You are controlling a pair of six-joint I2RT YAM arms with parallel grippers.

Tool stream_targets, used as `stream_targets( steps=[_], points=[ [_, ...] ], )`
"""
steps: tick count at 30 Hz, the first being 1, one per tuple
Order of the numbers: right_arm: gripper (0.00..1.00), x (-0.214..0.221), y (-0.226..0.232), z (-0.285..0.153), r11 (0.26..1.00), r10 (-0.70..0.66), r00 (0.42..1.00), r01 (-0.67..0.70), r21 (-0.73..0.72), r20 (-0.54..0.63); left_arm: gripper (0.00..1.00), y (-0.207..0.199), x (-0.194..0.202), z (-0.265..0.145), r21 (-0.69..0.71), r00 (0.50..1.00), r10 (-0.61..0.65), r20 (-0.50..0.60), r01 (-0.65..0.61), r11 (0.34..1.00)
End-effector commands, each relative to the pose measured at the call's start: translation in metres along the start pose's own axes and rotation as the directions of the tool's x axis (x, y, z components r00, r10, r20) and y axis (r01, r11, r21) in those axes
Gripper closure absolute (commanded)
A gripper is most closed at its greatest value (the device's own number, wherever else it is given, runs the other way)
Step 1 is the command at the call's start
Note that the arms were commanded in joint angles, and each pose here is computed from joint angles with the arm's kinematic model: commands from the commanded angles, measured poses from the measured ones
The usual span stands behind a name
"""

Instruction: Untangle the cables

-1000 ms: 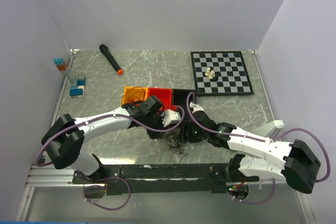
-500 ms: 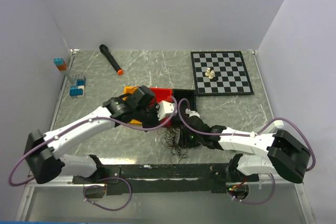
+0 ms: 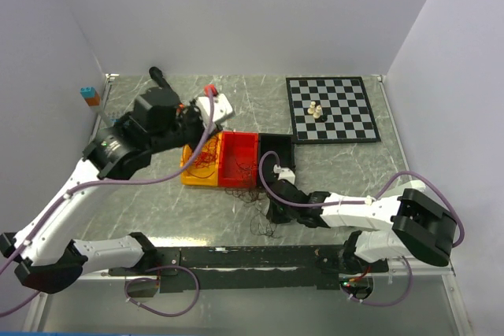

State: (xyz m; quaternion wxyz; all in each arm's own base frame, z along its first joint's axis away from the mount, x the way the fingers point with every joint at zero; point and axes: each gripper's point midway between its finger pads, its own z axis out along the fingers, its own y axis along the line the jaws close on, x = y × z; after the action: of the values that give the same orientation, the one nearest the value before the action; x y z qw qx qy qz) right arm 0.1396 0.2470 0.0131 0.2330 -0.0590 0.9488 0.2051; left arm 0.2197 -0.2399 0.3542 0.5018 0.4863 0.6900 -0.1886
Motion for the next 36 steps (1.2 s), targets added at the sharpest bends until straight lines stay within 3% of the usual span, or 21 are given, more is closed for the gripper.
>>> stream_targets(
  steps=[1, 6, 9, 13, 16, 22, 26, 30, 36],
  points=[
    [1.0, 0.034, -0.046, -0.001, 0.983, -0.027, 0.995, 0.044, 0.18, -0.096, 0.99, 0.05, -0.045, -0.041, -0.244, 0.992, -0.021, 0.125, 0.051, 0.969],
    [1.0, 0.043, -0.059, -0.006, 0.976, -0.021, 0.995, 0.042, 0.214, -0.098, 0.99, 0.06, -0.092, -0.084, -0.295, 0.966, 0.016, 0.256, 0.063, 0.953],
    [1.0, 0.045, -0.059, -0.008, 0.978, -0.014, 0.996, 0.033, 0.208, -0.093, 0.99, 0.078, -0.122, -0.126, -0.407, 0.928, 0.052, 0.37, 0.111, 0.907],
    [1.0, 0.044, -0.059, -0.01, 0.972, -0.022, 0.996, 0.043, 0.229, -0.092, 0.99, 0.095, -0.17, -0.199, -0.516, 0.802, 0.157, 0.577, 0.209, 0.831],
    [1.0, 0.044, -0.058, -0.011, 0.971, -0.026, 0.995, 0.048, 0.235, -0.094, 0.98, 0.099, -0.191, -0.246, -0.551, 0.713, 0.218, 0.666, 0.273, 0.788],
    [1.0, 0.051, -0.064, -0.01, 0.962, -0.009, 0.993, 0.04, 0.271, -0.113, 0.95, 0.112, -0.223, -0.337, -0.61, 0.546, 0.349, 0.762, 0.422, 0.671],
    [1.0, 0.056, -0.065, -0.008, 0.956, -0.008, 0.993, 0.043, 0.291, -0.121, 0.95, 0.112, -0.243, -0.376, -0.631, 0.47, 0.433, 0.769, 0.445, 0.635],
    [1.0, 0.057, -0.067, -0.01, 0.949, -0.006, 0.993, 0.043, 0.311, -0.118, 0.93, 0.112, -0.248, -0.381, -0.643, 0.454, 0.463, 0.762, 0.44, 0.627],
    [1.0, 0.028, -0.043, -0.026, 0.973, -0.027, 1.0, 0.029, 0.229, -0.013, 0.9, 0.105, -0.232, -0.315, -0.625, 0.564, 0.389, 0.729, 0.316, 0.714]
  ],
)
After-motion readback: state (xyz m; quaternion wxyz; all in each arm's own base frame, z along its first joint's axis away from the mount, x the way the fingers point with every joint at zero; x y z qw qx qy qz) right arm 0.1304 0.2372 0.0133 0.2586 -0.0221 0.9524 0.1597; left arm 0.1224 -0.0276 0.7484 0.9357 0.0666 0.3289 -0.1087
